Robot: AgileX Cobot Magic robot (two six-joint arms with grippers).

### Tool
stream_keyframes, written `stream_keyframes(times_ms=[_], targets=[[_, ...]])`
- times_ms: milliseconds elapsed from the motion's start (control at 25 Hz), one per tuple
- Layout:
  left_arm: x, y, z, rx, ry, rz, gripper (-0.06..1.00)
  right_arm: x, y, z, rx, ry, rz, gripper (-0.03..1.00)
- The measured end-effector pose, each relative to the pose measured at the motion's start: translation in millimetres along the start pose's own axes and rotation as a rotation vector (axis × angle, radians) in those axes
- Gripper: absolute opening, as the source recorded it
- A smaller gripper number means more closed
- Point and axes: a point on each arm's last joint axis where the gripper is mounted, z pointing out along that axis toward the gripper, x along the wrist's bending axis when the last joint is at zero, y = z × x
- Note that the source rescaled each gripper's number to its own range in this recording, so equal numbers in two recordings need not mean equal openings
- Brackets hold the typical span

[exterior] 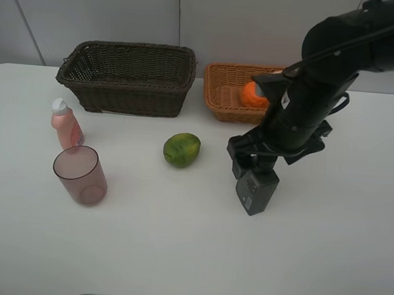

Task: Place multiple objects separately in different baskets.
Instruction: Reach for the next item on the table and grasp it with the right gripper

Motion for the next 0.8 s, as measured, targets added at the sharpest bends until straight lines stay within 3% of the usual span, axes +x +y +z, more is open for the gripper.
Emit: stream_keyframes(times_ms=[440, 520, 560, 640, 760, 800], targets=[[0, 0, 0, 0.000, 0.000, 0.000, 1.00, 3, 2, 25, 0.043, -0.007, -0.005, 1.00], [0, 0, 0, 0.000, 0.000, 0.000, 1.00, 3, 3, 26, 0.042, -0.007, -0.005, 0.96], [0, 0, 0, 0.000, 0.000, 0.000, 1.00, 3, 3, 26, 0.043, -0.007, -0.005, 0.89], [0, 0, 0, 0.000, 0.000, 0.000, 1.00, 3, 3, 26, 0.043, -0.007, -0.005, 0.64], [0, 0, 0, 0.000, 0.000, 0.000, 1.00, 4, 3, 26, 0.044, 0.004, 0.007, 0.02], [0, 0, 0, 0.000, 0.000, 0.000, 1.00, 4, 3, 26, 0.044, 0.006, 0.007, 0.00]])
